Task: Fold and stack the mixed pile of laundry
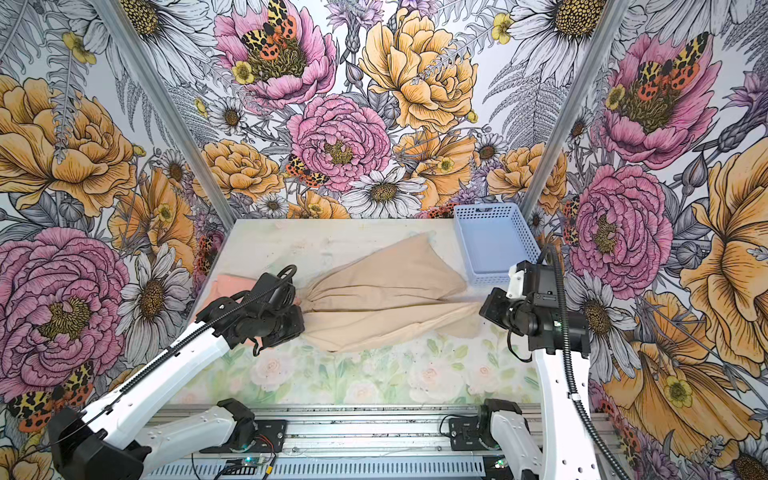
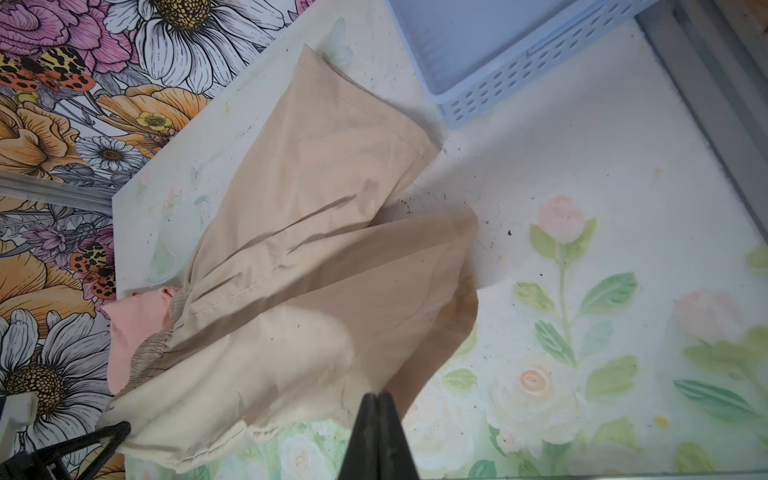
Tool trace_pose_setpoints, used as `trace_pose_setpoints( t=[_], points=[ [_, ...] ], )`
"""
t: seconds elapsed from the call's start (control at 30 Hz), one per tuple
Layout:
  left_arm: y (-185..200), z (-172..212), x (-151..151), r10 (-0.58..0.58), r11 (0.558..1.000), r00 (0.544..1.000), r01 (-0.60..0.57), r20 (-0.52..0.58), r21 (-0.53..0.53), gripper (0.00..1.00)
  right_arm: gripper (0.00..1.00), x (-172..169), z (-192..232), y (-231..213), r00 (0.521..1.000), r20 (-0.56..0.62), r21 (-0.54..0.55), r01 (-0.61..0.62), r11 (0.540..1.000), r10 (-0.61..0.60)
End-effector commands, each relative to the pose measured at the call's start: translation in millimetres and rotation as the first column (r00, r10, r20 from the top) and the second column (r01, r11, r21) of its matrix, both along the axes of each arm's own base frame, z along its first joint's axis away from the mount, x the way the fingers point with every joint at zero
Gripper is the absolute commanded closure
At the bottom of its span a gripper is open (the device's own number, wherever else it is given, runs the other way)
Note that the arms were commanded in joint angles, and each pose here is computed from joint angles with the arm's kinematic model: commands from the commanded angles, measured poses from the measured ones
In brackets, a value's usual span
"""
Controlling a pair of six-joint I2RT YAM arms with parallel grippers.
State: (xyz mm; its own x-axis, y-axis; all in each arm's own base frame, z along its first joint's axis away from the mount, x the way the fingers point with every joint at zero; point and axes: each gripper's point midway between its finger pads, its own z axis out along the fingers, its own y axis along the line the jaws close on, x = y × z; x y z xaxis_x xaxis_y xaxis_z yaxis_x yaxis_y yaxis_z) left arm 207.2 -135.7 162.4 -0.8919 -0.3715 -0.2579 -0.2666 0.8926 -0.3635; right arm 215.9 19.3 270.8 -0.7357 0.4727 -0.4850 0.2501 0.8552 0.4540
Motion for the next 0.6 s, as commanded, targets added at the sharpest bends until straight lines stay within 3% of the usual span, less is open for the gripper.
trace_pose_setpoints(
  t=[0.0,0.23,0.37,0.57],
  points=[
    [2.3,-0.2,-20.6,0.083,0.996,0.995,-0.085,-0.056,-0.026,1.00,1.00,-11.2,21.4,-5.3,0.999,0.026,-0.038,0.025,0.999,-0.024],
    [0.4,-8.7,-30.8,0.104,0.994,0.990,-0.107,-0.092,-0.031,1.00,1.00,12.9,32.1,-7.6,0.999,0.046,-0.041,0.014,0.999,-0.012],
    [2.0,-8.1,-6.1,0.102,0.995,0.991,-0.102,-0.081,-0.001,1.00,1.00,56.7,45.2,-7.7,0.995,0.102,-0.044,0.003,0.999,0.001],
    [13.5,-24.1,32.2,0.124,0.992,0.986,-0.125,-0.111,-0.002,1.00,1.00,138.0,63.9,7.0,0.988,0.130,-0.148,-0.068,0.987,0.087]
  ],
)
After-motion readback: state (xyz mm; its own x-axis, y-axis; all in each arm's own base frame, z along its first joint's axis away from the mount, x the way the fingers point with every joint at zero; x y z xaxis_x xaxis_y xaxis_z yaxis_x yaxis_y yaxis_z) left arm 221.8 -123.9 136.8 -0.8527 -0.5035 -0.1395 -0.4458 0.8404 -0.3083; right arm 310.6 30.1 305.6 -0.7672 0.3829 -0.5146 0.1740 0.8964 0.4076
